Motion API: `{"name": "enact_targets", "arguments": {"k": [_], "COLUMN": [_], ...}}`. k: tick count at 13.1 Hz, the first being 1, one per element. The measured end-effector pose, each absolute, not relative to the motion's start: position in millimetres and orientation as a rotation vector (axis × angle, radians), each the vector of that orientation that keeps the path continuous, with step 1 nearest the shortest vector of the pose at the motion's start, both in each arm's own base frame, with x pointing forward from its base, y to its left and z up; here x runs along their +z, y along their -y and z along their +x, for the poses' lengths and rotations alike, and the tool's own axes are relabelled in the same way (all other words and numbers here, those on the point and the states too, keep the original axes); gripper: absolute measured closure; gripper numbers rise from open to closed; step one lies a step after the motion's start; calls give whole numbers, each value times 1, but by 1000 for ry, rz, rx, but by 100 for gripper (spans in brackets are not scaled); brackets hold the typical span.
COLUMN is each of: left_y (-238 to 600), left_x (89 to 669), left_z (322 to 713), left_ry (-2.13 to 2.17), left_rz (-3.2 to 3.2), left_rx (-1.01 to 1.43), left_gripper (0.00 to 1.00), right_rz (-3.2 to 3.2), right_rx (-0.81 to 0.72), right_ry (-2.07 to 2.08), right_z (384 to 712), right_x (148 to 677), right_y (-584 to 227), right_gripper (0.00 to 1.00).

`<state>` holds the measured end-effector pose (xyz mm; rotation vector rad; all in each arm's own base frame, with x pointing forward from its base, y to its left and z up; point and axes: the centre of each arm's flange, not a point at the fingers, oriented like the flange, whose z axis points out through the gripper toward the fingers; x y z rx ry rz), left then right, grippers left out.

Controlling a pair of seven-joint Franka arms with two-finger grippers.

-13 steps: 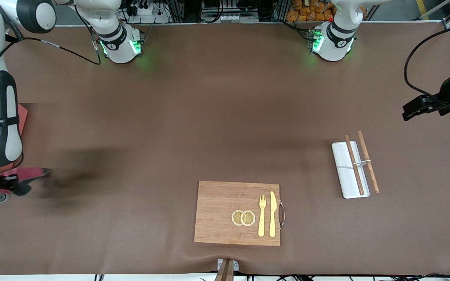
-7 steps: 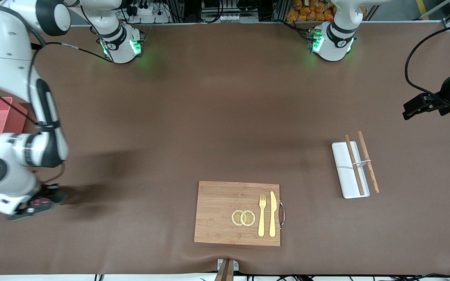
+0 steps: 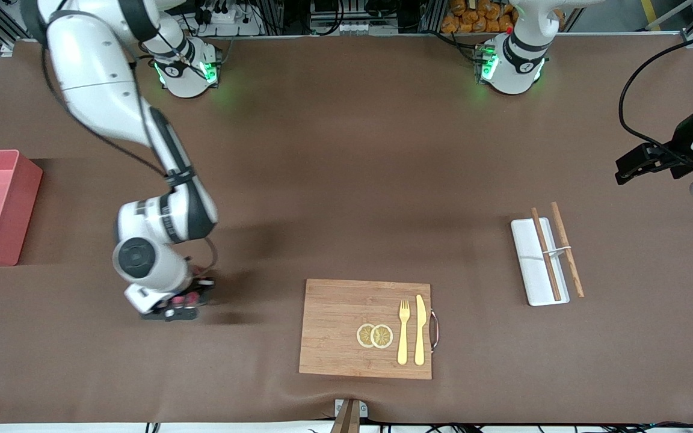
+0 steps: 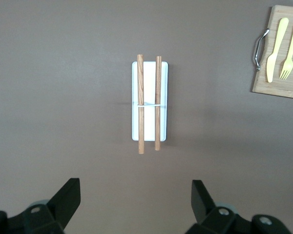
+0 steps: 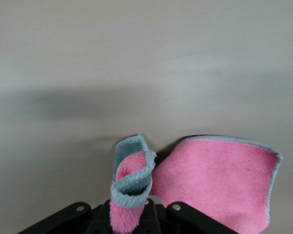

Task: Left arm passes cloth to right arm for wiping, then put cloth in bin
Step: 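Wipe the table with the cloth in the right gripper, then carry the cloth with the right gripper over the pink bin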

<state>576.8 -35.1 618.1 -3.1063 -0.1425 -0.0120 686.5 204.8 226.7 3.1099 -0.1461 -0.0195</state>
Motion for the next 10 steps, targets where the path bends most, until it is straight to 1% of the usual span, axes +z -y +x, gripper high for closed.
{"name": "enact_targets", "arguments": {"k": [3, 5, 7, 10], "left_y": [39, 41, 45, 52], "left_x": [620, 620, 619, 617], "left_z": [579, 579, 579, 579], "left_ry": [143, 143, 141, 158], "left_rz": [-3128, -3131, -3132, -3133], "left_rx": [-42, -51, -51, -44], "left_gripper": [0, 0, 0, 0], "right_rz": [3206, 3227, 3199, 3212], "right_rx": [-95, -121, -184, -215], "right_ry": [422, 468, 501, 432], "right_z": [654, 648, 653, 668], "right_x": [235, 247, 276, 350], "right_y": [-300, -317, -294, -215], "right_gripper": [96, 96, 96, 96]}}
